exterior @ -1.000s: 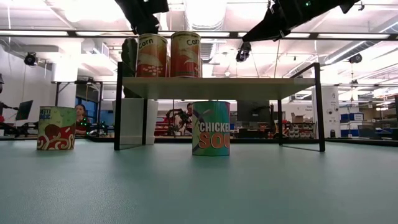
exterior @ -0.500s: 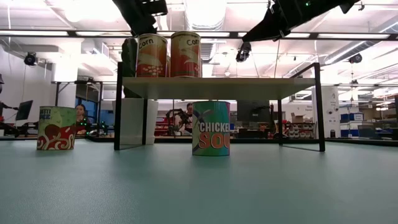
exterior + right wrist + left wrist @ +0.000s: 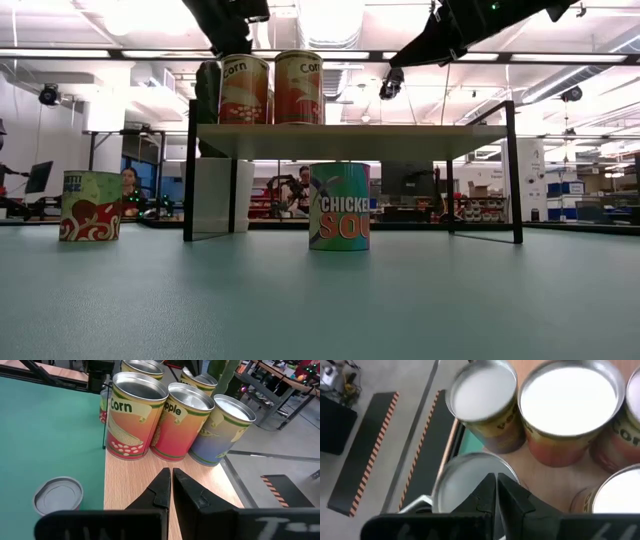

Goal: Pick and place cans onto a shelf
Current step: Adjust the cans on the shelf

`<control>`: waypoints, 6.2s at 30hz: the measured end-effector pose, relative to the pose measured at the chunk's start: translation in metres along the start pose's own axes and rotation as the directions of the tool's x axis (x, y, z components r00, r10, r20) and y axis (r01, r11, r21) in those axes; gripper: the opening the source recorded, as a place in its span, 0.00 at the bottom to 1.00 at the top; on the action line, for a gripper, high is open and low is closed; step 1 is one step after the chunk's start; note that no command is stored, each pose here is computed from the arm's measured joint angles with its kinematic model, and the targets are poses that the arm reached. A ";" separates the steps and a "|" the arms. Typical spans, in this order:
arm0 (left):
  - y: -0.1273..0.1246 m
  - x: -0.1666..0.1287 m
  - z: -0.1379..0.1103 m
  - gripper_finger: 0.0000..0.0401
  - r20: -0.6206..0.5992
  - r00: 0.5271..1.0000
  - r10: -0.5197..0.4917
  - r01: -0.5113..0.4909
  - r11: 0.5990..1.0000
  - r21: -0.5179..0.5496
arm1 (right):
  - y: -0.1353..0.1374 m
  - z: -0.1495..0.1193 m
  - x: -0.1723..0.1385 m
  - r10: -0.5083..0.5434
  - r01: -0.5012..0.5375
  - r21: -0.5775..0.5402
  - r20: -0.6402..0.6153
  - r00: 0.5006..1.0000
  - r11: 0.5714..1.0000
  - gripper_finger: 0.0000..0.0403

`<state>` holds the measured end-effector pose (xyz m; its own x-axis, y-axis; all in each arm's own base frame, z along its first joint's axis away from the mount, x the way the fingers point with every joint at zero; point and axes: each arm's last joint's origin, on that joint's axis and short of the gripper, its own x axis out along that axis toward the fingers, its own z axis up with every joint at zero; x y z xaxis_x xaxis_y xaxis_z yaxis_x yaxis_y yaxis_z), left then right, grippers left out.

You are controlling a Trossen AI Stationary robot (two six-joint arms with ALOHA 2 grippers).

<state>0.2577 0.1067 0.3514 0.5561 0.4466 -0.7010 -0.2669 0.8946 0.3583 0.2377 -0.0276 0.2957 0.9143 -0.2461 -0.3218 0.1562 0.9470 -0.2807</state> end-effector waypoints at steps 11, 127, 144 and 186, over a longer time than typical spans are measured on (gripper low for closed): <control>0.010 0.009 -0.004 0.00 -0.021 0.999 0.027 -0.027 0.999 0.018 | 0.000 0.000 0.000 0.000 0.000 0.000 0.000 1.000 1.000 0.02; -0.113 -0.080 -0.082 0.00 0.613 0.744 -0.265 0.201 0.964 0.172 | 0.033 -0.008 0.101 -0.020 0.032 0.198 -0.064 0.998 0.980 0.02; -0.112 -0.081 -0.082 0.00 0.615 0.743 -0.265 0.201 0.964 0.172 | 0.035 -0.006 0.100 -0.003 0.020 0.196 -0.087 0.996 0.980 0.02; -0.112 -0.081 -0.081 0.00 0.620 0.739 -0.264 0.204 0.965 0.167 | 0.036 -0.001 0.100 -0.006 0.011 0.169 -0.030 1.000 0.986 0.02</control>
<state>0.1786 -0.0290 0.3181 0.9695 0.0865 -0.2295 -0.0126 0.9521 0.3056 0.3344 -0.0182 0.2524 0.9016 -0.2576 -0.3475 0.2268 0.9656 -0.1274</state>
